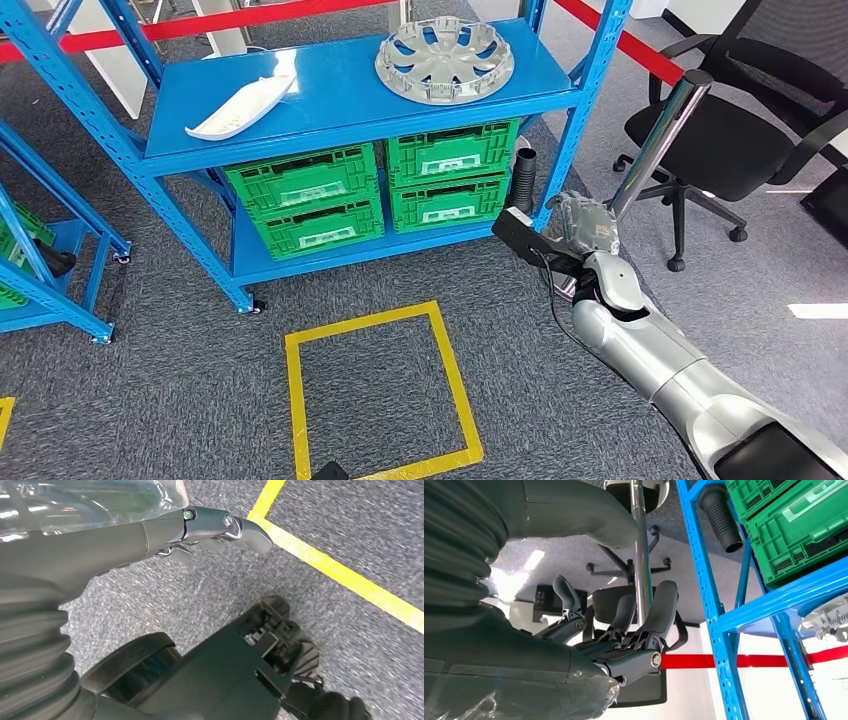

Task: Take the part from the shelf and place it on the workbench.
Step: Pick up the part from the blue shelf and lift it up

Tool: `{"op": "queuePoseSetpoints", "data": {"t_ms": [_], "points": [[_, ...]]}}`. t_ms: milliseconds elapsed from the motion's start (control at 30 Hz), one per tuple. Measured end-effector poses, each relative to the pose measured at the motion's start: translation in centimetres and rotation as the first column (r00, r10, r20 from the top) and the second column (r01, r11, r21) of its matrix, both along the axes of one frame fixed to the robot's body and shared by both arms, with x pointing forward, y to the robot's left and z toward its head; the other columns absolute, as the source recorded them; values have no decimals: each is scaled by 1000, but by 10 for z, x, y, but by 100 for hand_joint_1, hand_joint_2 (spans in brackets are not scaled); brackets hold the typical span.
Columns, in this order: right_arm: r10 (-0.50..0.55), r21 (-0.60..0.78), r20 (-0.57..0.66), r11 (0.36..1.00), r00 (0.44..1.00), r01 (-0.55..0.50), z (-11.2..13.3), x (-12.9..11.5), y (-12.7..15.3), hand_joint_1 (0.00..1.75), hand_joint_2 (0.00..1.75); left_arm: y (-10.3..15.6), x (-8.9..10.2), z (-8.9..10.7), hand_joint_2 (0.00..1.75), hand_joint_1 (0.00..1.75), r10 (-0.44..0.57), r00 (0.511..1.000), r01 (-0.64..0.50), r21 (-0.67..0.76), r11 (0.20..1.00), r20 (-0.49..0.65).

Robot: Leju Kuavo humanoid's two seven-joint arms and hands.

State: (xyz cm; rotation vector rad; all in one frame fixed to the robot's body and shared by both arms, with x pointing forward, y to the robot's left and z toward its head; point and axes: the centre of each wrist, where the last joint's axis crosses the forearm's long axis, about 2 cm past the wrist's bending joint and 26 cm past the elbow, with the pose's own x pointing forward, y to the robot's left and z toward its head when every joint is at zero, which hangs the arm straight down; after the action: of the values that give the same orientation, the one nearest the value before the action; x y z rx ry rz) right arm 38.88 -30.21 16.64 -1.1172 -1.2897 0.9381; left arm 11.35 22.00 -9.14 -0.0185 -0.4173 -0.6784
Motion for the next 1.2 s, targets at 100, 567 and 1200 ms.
{"op": "queuePoseSetpoints", "data": {"t_ms": [100,567,1200], "points": [[-1,2,-2,1000,1000,1,-1,-1,0,0,175,0,0,0,175,0,2,1000,-2,-8,1000,6],[-11,15,-12,1000,1000,11,-2,-5,1,0,175,1,0,0,175,0,51,998,-50,-17,999,23],[-11,23,-8,1000,1000,11,1,-4,1,0,175,2,0,0,0,0,69,997,-68,-5,998,20]]}}
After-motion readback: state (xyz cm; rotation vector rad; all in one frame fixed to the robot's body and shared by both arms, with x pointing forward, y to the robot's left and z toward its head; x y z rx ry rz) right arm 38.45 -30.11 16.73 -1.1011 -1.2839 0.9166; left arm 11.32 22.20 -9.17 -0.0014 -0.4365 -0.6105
